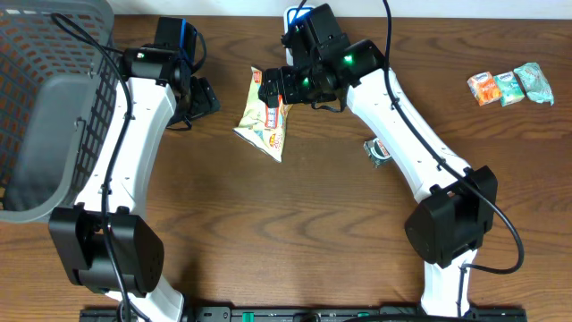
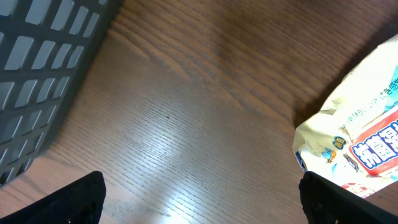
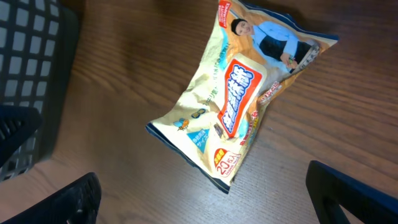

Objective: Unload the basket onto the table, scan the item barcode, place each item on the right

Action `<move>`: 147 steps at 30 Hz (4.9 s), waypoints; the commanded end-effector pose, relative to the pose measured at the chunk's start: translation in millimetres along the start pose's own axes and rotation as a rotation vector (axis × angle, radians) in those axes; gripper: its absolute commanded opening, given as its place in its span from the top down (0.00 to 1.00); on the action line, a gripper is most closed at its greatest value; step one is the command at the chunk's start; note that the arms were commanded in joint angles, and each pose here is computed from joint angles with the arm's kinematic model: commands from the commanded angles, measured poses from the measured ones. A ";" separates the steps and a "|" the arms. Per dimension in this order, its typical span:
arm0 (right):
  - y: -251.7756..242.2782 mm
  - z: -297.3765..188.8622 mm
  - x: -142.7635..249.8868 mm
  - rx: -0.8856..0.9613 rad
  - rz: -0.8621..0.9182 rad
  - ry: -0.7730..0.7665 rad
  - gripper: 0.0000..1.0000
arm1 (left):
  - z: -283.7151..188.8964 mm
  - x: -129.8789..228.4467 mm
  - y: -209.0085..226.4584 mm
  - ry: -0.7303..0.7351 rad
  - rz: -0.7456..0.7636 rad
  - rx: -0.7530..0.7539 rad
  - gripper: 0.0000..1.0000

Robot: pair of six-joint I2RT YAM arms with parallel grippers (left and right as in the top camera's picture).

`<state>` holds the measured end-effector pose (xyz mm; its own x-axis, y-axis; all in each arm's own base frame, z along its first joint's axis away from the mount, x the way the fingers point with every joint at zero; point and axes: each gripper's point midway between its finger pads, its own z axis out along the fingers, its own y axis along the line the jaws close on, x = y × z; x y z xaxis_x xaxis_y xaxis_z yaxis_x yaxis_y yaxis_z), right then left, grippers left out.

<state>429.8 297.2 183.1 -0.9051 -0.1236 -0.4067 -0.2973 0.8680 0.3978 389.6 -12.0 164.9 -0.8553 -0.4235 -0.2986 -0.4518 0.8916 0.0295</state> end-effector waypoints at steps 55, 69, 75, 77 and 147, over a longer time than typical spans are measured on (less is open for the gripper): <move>-80.9 125.8 32.8 0.382 0.218 0.034 0.99 | -2.4 -2.2 3.3 -0.011 0.013 -0.009 0.02; -44.0 -1.2 37.2 0.329 0.087 0.086 0.95 | -2.4 -2.2 3.3 -0.011 0.013 -0.009 0.02; -50.1 10.8 74.3 0.387 0.076 0.223 0.99 | -2.4 -2.2 3.3 -0.011 0.013 -0.009 0.02; -57.1 28.4 83.6 0.411 0.069 0.251 0.99 | -2.4 -2.2 3.3 -0.011 0.013 -0.009 0.02; -141.4 41.7 128.3 0.581 0.094 0.330 0.68 | -2.4 -2.2 3.3 -0.011 0.013 -0.009 0.02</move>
<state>377.5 179.2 29.0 -0.9837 -0.1162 -0.1374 -0.0963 0.9849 -0.1437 389.7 -12.0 164.9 -0.8551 -0.4235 -0.2989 -0.4518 0.8916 0.0293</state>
